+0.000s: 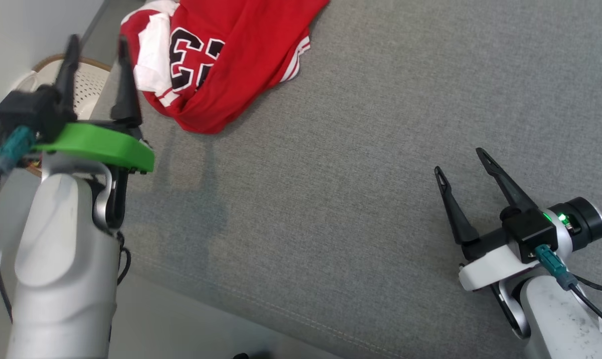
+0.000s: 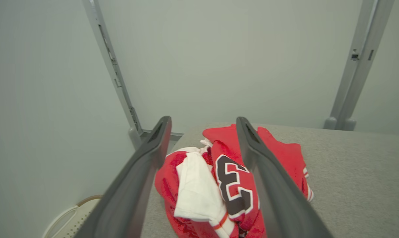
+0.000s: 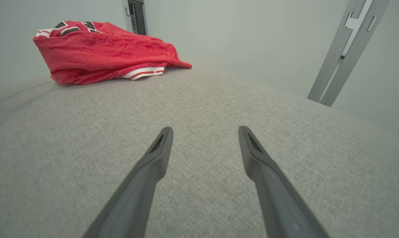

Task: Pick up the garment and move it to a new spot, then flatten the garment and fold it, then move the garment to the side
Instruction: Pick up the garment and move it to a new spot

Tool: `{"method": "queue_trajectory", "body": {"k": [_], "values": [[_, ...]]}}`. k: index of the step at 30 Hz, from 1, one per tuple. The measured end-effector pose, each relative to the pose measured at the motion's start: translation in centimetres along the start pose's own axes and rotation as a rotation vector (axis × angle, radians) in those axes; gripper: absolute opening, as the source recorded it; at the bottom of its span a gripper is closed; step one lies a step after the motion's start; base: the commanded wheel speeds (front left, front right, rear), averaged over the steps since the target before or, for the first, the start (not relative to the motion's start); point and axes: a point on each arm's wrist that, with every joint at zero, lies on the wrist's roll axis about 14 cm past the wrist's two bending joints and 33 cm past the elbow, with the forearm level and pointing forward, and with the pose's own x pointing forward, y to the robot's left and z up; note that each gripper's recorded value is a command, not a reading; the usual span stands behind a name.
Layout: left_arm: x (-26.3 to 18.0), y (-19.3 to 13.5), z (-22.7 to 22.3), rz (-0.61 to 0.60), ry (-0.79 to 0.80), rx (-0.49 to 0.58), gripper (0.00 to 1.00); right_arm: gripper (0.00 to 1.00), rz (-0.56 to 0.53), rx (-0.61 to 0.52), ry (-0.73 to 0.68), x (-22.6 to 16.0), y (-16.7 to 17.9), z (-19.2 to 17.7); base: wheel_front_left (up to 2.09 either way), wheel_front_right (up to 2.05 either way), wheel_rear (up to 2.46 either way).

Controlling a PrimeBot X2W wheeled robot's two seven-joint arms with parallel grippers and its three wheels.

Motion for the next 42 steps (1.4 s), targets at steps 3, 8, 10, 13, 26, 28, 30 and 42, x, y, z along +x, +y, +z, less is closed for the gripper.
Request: {"method": "queue_trajectory", "body": {"k": [3,8,10,13,26,28,30,42], "values": [[3.3,-1.4,-2.1,-0.062,0.149,-0.070,1.00,1.00,-0.021,0.002,0.027,-0.3,-1.2,-1.5,0.00,0.00,0.00],[5.3,-2.2,-6.2,-0.110,0.407,-0.122,1.00,1.00,-0.070,-0.004,0.055,-1.3,-3.1,-2.7,0.00,0.00,0.00],[5.2,-2.6,-8.2,-0.128,0.510,-0.124,1.00,1.00,-0.095,-0.004,0.065,-1.9,-3.9,-3.1,0.00,0.00,0.00],[4.6,-3.3,-10.9,-0.154,0.624,-0.124,1.00,1.00,-0.129,-0.006,0.076,-2.6,-4.9,-3.4,0.00,0.00,0.00],[3.6,-4.5,-15.0,-0.198,0.678,-0.083,0.00,1.00,-0.167,-0.011,0.101,-3.5,-6.4,-4.7,0.00,0.00,0.00],[4.0,-4.3,-14.1,-0.201,0.624,-0.073,0.00,1.00,-0.162,-0.009,0.099,-3.4,-6.1,-4.5,0.00,0.00,0.00],[4.7,-4.0,-12.4,-0.208,0.550,-0.060,0.00,1.00,-0.160,-0.008,0.092,-3.2,-5.9,-4.2,0.00,0.00,0.00],[7.4,-5.0,0.9,-0.320,0.130,0.063,0.00,1.00,-0.192,0.019,-0.002,-3.4,-4.1,1.2,0.00,0.00,0.00]]}}
